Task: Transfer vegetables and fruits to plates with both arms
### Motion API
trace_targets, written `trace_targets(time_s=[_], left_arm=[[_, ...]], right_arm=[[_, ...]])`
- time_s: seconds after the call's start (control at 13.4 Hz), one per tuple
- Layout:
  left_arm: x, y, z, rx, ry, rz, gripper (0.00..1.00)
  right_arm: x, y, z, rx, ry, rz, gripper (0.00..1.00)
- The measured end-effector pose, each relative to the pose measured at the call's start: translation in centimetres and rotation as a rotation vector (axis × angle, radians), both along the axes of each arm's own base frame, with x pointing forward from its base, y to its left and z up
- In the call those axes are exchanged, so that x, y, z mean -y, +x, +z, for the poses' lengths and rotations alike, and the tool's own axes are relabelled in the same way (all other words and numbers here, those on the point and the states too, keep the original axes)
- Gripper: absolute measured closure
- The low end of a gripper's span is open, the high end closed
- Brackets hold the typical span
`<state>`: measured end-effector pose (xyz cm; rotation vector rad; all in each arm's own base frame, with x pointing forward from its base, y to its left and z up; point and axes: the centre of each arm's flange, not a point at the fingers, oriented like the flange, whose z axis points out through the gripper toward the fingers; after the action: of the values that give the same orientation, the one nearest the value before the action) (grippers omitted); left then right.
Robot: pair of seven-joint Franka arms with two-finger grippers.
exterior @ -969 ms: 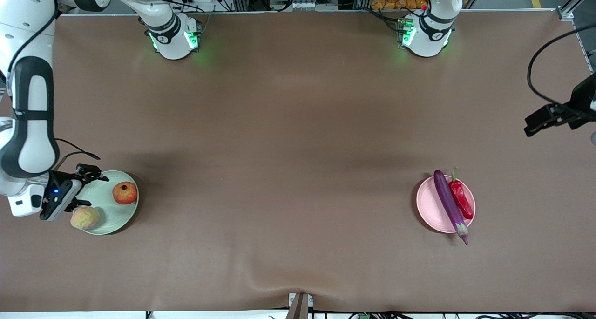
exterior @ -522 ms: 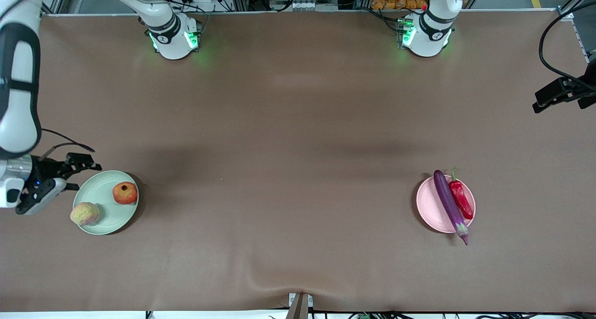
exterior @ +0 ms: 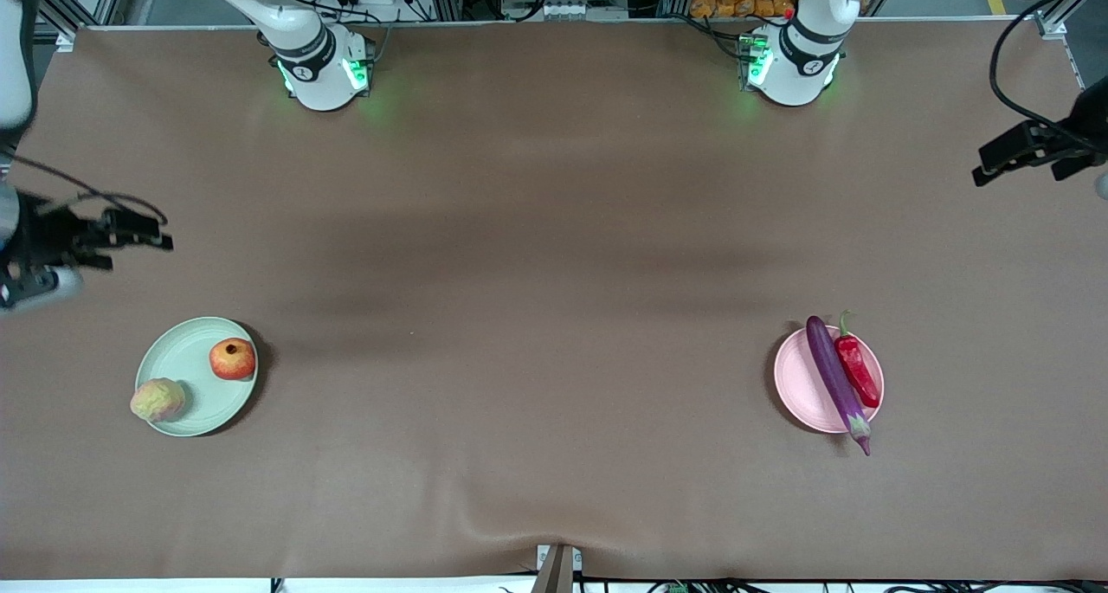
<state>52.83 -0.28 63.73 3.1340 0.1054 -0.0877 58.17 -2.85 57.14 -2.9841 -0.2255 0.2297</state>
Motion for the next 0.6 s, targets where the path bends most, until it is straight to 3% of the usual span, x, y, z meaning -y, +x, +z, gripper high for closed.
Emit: trace_targets(time_s=[0.3,0.6], left_arm=[[0.0,-1.7,0.0,-0.013,-0.001,-0.002,0.0],[0.0,-2.6,1.1,0.004,-0.001,0.008,0.0]], right_arm=[[-1.3,-3.7,6.1,0.047,-0.041,-0.076,0.0],[-0.4,-5.6,7.7,-0.017,-0.081,-0.129,0.0]])
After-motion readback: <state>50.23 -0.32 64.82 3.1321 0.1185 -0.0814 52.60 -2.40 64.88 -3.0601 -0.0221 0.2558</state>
